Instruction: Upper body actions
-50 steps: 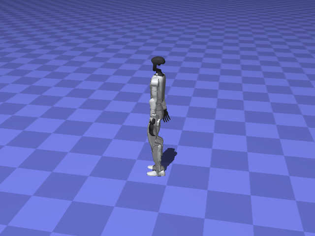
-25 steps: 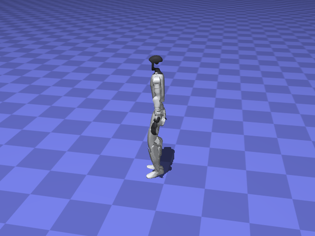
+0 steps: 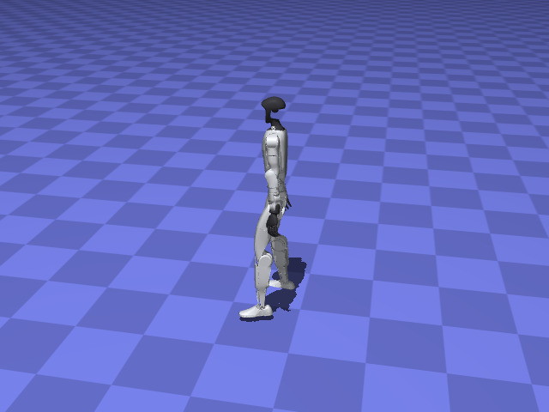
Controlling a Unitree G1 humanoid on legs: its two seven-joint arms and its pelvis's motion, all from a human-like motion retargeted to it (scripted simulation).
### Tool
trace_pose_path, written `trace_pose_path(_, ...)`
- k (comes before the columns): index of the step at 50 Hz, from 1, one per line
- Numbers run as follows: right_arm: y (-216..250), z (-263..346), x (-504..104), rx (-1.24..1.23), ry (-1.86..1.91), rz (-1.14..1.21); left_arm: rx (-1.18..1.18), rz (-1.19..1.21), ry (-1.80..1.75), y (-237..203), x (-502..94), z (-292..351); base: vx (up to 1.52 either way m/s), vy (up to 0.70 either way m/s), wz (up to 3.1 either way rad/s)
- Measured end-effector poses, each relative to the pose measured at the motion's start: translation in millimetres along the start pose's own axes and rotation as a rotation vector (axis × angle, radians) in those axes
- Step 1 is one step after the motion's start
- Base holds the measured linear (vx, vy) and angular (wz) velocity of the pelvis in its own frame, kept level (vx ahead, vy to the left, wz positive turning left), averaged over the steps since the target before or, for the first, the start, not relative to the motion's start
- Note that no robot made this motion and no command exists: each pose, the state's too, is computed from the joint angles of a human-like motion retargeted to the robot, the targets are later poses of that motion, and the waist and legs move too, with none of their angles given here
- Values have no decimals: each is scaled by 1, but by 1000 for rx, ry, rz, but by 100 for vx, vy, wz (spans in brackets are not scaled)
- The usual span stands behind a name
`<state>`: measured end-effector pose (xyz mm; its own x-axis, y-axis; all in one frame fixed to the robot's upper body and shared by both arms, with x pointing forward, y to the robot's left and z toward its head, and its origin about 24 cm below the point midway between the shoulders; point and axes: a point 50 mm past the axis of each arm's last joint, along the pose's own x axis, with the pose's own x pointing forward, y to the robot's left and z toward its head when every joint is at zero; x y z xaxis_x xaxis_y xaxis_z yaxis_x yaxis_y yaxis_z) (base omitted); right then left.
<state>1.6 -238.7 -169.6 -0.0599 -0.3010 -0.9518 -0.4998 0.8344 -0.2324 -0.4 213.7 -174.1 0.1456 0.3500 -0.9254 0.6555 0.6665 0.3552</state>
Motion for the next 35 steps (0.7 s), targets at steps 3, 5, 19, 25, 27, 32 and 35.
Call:
trace_pose_path(3, -10, 9, -1, 3, -12, -28, 17, -18, -52, 8, 2, 20, 20, 57, 15)
trace_pose_path(5, -9, 17, -1, 16, -37, -41, 28, -25, -79, 17, 4, 31, 17, 51, -39)
trace_pose_path(19, -59, 150, -44, -238, -616, -391, 17, 308, -307, 155, 1, 88, -11, 25, -40)
trace_pose_path(25, -100, 194, -82, -351, -778, -632, 55, 401, -419, 208, -19, 121, -29, -2, -11)
trace_pose_path(27, -116, 202, -95, -367, -797, -739, 64, 439, -461, 220, -28, 134, -32, -7, 12)
trace_pose_path(32, -153, 219, -132, -400, -831, -983, 77, 619, -553, 246, -55, 160, -27, -10, -24)
trace_pose_path(35, -169, 225, -153, -402, -849, -1084, 97, 768, -591, 260, -75, 172, -23, -12, 16)
